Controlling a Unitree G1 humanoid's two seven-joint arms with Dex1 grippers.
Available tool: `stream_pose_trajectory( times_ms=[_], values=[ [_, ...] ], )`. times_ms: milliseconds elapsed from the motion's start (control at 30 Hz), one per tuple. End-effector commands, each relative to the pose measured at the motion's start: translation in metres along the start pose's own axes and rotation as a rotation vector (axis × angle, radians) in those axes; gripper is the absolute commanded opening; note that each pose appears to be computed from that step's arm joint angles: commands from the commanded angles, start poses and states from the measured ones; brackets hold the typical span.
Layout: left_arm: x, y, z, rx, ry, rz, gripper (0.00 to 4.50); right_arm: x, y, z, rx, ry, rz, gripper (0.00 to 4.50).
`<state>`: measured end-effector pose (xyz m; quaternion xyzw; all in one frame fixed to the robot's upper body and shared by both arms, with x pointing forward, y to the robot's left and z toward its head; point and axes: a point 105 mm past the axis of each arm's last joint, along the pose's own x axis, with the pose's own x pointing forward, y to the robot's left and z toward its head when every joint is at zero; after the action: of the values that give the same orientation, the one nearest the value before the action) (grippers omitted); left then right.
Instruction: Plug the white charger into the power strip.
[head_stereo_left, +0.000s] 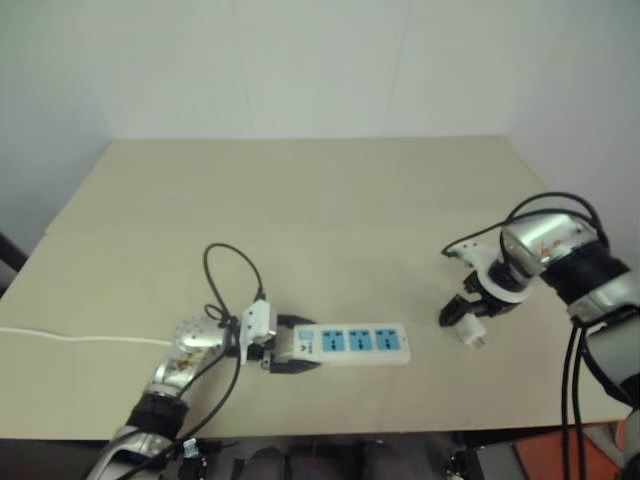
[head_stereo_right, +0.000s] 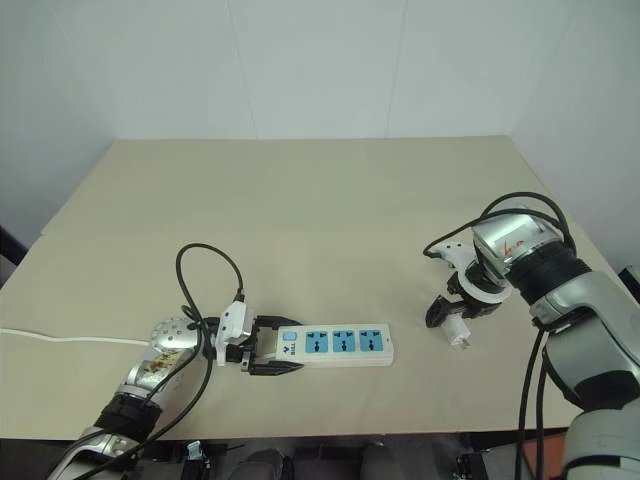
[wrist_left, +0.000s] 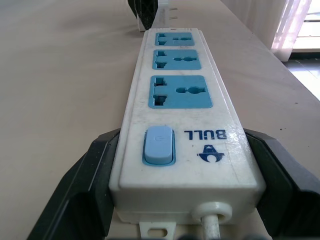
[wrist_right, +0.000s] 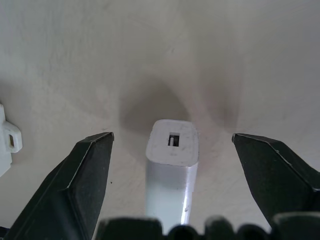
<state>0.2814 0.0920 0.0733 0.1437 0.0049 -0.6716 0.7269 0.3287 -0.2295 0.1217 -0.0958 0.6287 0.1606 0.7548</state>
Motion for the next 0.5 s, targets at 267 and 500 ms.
stream_pose_trajectory(
  times_ms=[267,500],
  values=[
    [0.000,-0.004,-0.011,-0.033,0.050,-0.005,3.28,0.004,0.010,0.002,-0.073,-0.002,0.019,1.10],
    [-0.003,-0.003,-0.013,-0.031,0.064,-0.008,3.28,-0.027,0.014,0.032,-0.139,-0.214,0.033,1.10]
  ],
)
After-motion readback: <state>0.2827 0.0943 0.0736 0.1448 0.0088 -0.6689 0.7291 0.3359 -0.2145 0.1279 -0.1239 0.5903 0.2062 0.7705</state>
